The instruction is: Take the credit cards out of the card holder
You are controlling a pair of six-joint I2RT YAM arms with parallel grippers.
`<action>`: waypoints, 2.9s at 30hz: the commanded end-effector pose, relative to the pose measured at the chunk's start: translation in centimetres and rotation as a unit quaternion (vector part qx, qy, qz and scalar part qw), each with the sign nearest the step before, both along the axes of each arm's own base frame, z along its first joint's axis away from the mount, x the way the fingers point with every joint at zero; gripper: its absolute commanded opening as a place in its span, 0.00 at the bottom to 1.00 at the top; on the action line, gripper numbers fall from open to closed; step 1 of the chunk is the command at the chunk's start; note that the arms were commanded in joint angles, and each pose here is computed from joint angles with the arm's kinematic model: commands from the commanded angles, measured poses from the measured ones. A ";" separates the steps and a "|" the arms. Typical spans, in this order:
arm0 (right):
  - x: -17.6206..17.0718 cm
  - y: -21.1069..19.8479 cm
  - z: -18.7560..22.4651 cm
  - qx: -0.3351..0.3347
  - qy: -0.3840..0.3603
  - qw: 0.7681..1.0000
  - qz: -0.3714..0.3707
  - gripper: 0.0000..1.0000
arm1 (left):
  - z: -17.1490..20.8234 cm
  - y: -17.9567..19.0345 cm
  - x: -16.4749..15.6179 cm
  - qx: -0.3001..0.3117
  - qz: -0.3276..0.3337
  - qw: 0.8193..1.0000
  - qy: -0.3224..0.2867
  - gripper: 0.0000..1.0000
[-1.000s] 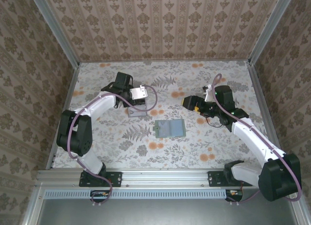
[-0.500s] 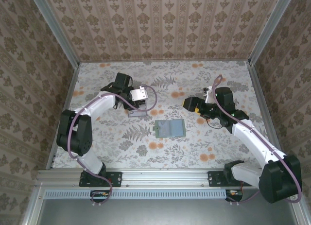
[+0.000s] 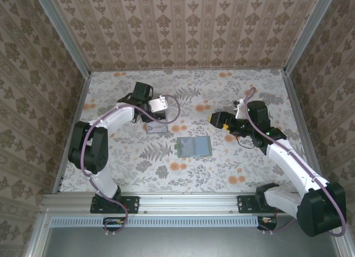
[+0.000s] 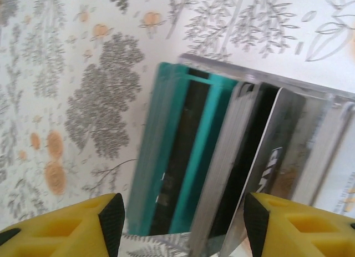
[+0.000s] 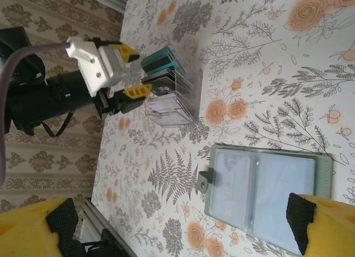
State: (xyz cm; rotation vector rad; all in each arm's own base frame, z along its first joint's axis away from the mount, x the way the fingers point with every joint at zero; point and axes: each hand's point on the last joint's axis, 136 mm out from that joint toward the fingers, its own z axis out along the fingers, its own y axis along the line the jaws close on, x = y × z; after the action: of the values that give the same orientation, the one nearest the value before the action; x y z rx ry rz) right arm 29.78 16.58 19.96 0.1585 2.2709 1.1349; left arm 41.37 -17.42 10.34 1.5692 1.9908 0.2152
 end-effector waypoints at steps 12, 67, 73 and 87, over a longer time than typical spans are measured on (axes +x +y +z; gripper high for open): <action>-0.7 -0.4 0.0 0.004 -0.001 1.000 -0.007 1.00 | 5.6 1.0 1.7 -0.059 0.088 0.992 -0.065 0.67; -2.8 0.1 -18.4 -0.293 0.175 0.940 0.028 0.01 | -0.4 -9.2 -18.4 -0.351 0.457 0.759 0.302 0.49; -3.0 0.2 -19.2 -0.293 0.185 0.938 0.031 0.00 | -1.7 -12.2 -18.9 -0.318 0.429 0.778 0.330 0.47; -3.5 0.0 -19.6 -0.291 0.194 0.936 0.028 0.00 | -4.1 -15.6 -19.2 -0.257 0.396 0.800 0.370 0.46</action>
State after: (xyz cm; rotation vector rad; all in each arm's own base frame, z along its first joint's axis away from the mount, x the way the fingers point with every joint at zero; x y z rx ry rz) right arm 27.23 17.22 1.57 0.0861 2.8428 0.4797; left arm 22.70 -32.28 6.10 0.3178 2.8601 -0.6688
